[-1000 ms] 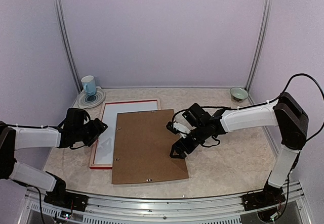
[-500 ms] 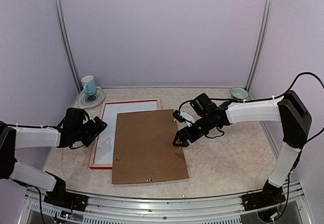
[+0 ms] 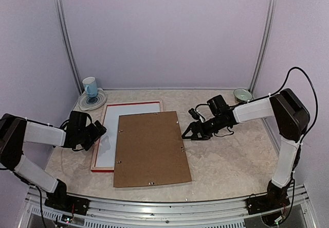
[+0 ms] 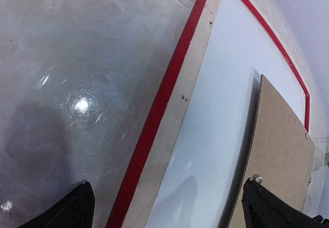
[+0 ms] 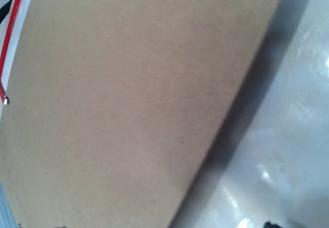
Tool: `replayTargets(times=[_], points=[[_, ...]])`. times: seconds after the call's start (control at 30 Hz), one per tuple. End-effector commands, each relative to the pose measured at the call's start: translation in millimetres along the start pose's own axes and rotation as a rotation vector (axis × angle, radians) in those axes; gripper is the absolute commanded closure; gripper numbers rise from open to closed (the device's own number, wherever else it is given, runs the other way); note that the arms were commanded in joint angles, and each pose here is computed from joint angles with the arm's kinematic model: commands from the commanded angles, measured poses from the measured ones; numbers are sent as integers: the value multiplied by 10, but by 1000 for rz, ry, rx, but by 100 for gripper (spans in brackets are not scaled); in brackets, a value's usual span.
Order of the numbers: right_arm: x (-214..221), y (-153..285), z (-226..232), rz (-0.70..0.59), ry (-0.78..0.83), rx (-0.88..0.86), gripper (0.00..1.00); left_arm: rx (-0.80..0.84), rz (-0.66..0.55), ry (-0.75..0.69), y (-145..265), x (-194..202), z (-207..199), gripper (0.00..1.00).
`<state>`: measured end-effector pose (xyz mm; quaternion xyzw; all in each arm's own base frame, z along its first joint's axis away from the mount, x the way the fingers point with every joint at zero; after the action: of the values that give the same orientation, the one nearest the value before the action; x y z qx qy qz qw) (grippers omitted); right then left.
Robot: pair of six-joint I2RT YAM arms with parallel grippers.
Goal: Put the photo into the frame
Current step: Move the frame body to the center of the board.
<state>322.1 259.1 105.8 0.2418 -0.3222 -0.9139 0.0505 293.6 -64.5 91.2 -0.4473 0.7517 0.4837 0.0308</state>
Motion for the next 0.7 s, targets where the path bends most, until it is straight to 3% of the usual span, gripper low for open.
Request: replayTargets(times=[0.0,0.23,0.67], points=[[-123,-69,-29,-11,-16,-84,19,32,-45,-2,-92,-154,-105,1],[-106,-209,-255,1,-134,-141,23,69,-57,-19,-202,-228,-176,1],[-158,-336,-296,-1,-161,-235,28,51,-48,-53,-523,-276,-208,5]])
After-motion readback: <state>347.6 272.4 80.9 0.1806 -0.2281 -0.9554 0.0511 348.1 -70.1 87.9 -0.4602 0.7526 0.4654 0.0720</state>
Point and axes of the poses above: each gripper's point midway between its finger pads, its own y axis back along the fingers, its own z axis along the line the jaws close on, x = y × z, the point moved 7 cm from there along y, back along the fingers, and after that the axes turned 1 degree about -y, right-handed, at the moved point
